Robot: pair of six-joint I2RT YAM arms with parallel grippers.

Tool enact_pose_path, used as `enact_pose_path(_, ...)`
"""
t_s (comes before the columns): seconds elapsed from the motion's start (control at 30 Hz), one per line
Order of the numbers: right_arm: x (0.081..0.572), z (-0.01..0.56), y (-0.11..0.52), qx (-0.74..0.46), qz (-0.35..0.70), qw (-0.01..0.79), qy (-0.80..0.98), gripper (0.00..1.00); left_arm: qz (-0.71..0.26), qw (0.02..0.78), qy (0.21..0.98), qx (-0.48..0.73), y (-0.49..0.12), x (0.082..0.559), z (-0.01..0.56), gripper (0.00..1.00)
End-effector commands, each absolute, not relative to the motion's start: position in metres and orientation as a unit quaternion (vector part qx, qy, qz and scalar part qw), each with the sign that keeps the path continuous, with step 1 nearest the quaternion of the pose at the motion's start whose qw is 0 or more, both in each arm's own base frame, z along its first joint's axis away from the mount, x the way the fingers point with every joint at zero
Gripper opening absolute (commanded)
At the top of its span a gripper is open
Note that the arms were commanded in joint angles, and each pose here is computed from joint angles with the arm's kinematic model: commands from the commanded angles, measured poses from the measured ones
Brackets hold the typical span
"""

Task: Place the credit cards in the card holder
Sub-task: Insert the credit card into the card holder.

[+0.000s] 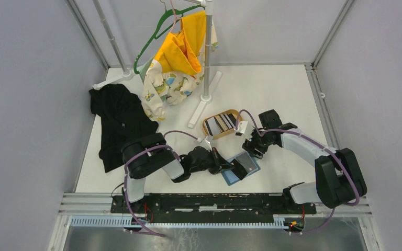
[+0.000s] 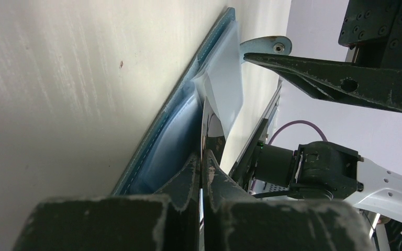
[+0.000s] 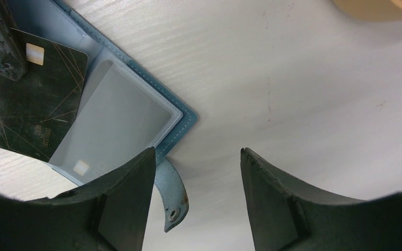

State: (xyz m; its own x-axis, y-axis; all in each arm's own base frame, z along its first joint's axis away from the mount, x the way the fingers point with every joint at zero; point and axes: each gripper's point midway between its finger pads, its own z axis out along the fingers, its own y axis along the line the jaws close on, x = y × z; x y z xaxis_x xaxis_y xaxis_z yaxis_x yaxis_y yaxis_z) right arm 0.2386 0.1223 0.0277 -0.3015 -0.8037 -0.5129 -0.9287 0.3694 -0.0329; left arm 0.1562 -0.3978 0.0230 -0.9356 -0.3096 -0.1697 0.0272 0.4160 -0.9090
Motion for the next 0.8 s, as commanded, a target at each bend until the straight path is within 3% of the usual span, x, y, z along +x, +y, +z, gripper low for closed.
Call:
enact_pose_path(0.0, 0.240, 0.028, 0.123, -0.549, 0.131, 0.231, 0.792, 0.66, -0.512, 0.139, 0.843, -0.083, -0.397, 0.156, 0.017, 0.02)
enact_pose_path(0.77, 0.230, 0.015, 0.126, -0.563, 0.136, 0.200, 0.791, 0.63, -0.479, 0.124, 0.866, -0.076, -0.396, 0.166, 0.013, 0.02)
